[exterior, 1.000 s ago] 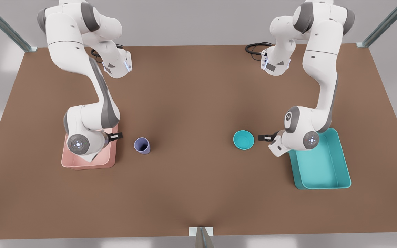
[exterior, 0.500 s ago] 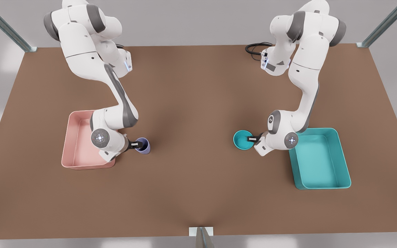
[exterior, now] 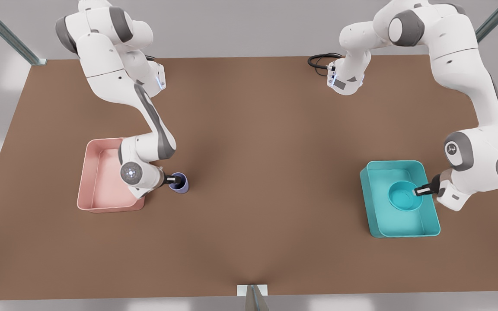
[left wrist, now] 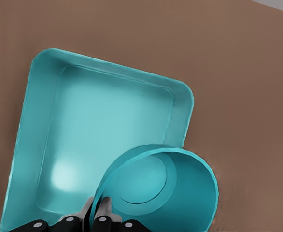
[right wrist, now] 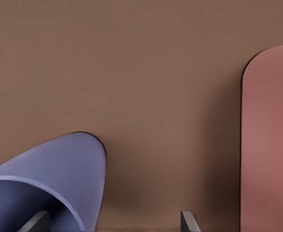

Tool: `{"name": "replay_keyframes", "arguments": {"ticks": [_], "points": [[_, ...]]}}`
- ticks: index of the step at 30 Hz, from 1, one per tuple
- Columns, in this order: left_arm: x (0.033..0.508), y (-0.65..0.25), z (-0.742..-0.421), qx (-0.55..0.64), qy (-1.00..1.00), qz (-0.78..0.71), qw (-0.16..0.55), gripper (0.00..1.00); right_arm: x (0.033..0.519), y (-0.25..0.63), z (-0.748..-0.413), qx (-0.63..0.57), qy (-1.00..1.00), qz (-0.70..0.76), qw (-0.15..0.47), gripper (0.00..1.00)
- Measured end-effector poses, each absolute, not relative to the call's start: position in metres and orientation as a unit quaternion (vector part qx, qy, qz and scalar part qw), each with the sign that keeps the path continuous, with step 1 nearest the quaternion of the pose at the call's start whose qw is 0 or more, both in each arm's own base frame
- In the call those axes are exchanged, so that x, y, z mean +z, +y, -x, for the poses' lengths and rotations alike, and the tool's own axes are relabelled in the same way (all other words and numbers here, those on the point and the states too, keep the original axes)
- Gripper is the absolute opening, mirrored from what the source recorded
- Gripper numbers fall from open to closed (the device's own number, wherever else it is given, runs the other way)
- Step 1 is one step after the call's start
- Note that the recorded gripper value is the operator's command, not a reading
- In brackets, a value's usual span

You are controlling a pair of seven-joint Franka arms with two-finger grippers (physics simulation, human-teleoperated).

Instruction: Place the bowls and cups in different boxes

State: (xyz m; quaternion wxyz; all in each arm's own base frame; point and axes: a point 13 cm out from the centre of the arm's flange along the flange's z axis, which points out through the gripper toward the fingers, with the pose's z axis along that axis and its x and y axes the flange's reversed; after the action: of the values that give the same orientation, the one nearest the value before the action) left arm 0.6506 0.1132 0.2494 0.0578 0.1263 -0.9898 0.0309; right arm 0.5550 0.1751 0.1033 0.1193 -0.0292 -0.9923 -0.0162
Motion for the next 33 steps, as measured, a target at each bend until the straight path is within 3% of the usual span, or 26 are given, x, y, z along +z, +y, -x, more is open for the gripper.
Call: {"name": "replay_keyframes", "arguments": {"ticks": [2,3,4,5,6,9,10,11,14,16,18,21,23,27,33], "points": [[0.216,0.154,-0.625,0.013,-0.984,-0.153,0.091,0.21,0.091,0.175,-0.553,-0.015,-0.991,0.034,0.125,0.98],[0.191,0.161,-0.61,0.012,-0.981,-0.161,0.111,0.21,0.087,0.175,-0.553,-0.015,-0.991,0.036,0.126,0.75],[0.165,0.162,-0.597,0.011,-0.978,-0.164,0.128,0.21,0.085,0.176,-0.554,-0.017,-0.991,0.038,0.126,0.45],[0.147,0.162,-0.59,0.009,-0.977,-0.165,0.137,0.21,0.085,0.177,-0.554,-0.018,-0.991,0.04,0.126,0.29],[0.13,0.162,-0.586,0.008,-0.976,-0.166,0.144,0.21,0.086,0.178,-0.556,-0.021,-0.991,0.04,0.124,0.21],[0.099,0.155,-0.574,0.006,-0.975,-0.162,0.154,0.21,0.093,0.188,-0.564,-0.033,-0.992,0.038,0.115,0.21],[0.095,0.153,-0.575,0.006,-0.975,-0.16,0.153,0.5,0.095,0.191,-0.566,-0.034,-0.992,0.036,0.113,0.21],[0.093,0.151,-0.576,0.007,-0.976,-0.159,0.15,1.0,0.096,0.193,-0.567,-0.033,-0.993,0.034,0.111,0.21],[0.136,0.143,-0.595,0.02,-0.981,-0.154,0.116,1.0,0.111,0.189,-0.575,-0.034,-0.994,0.036,0.1,0.21],[0.249,0.128,-0.624,0.005,-0.991,-0.122,0.058,1.0,0.162,0.163,-0.593,-0.044,-0.995,0.05,0.075,0.21],[0.354,0.058,-0.63,-0.018,-0.998,-0.048,0.019,1.0,0.223,0.121,-0.607,-0.048,-0.996,0.063,0.051,0.21],[0.453,-0.051,-0.624,-0.032,-0.998,0.044,-0.015,1.0,0.283,0.037,-0.608,-0.035,-0.996,0.075,0.031,0.21],[0.472,-0.063,-0.61,-0.031,-0.998,0.051,0.0,1.0,0.28,-0.012,-0.599,-0.017,-0.996,0.076,0.047,0.21],[0.473,-0.059,-0.588,-0.032,-0.998,0.044,0.042,1.0,0.219,-0.061,-0.569,0.007,-0.993,0.052,0.101,0.21],[0.467,-0.051,-0.572,-0.018,-0.996,0.027,0.079,1.0,0.142,-0.067,-0.572,0.01,-0.995,-0.002,0.098,0.21]]}}
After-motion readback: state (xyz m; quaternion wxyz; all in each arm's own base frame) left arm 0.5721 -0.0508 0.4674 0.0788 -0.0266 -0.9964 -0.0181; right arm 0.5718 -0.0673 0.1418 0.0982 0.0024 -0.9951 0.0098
